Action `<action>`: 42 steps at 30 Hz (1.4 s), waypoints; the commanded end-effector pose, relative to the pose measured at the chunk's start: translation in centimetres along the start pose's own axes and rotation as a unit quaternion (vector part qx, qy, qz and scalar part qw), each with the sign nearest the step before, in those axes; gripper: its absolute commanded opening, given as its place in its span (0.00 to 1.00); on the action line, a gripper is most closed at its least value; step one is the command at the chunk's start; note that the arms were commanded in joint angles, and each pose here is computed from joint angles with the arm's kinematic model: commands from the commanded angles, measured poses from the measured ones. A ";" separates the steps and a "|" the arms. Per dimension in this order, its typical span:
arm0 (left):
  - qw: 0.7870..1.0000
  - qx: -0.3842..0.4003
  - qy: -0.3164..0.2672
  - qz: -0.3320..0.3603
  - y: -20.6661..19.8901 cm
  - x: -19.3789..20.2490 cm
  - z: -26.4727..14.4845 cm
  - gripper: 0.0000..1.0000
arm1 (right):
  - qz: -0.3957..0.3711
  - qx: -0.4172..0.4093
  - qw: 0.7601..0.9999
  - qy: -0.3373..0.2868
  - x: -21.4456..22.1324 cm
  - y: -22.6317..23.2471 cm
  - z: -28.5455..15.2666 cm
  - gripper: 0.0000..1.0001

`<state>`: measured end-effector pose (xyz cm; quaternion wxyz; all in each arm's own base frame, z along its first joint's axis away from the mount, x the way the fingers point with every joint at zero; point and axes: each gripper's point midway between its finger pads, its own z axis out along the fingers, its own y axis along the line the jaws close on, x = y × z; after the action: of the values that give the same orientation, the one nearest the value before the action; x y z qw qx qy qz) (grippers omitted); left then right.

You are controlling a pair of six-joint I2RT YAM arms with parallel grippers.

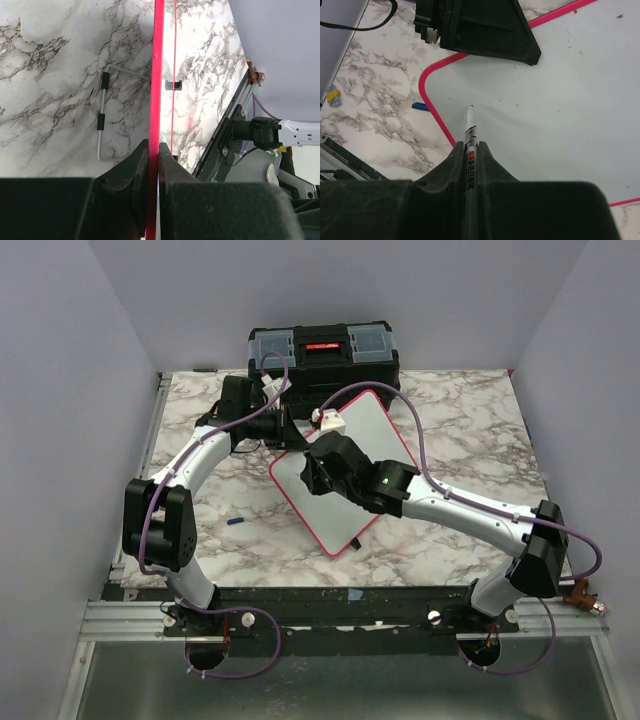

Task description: Write a sentence on the whiteboard

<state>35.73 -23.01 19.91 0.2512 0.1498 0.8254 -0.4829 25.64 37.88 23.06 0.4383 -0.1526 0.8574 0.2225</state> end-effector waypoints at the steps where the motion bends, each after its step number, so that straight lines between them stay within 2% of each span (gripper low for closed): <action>1: 0.998 -0.015 -0.029 0.050 -0.9 -1.7 -0.8 0.00 | 0.001 0.017 0.999 -0.030 -1.7 0.3 0.5 0.01; 12: 0.998 -0.013 -0.028 0.051 -1.1 -1.6 -0.8 0.00 | -0.004 0.032 0.999 -0.030 -1.6 0.2 1.7 0.01; 24: 0.998 -0.012 -0.029 0.053 -1.2 -1.7 -0.8 0.00 | -0.007 0.039 0.999 -0.003 0.7 -0.5 2.2 0.01; 35: 0.998 -0.012 -0.028 0.052 -1.3 -1.6 -0.8 0.00 | 0.021 0.030 0.999 0.030 3.7 -1.4 1.1 0.01; 42: 0.998 -0.013 -0.027 0.051 -1.2 -1.6 -0.7 0.00 | 0.029 0.022 0.999 0.025 2.9 -1.1 0.1 0.01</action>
<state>35.64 -23.05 19.91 0.2544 0.1551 0.8261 -0.4783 25.54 37.23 20.32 0.4269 -0.1222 0.8718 0.2071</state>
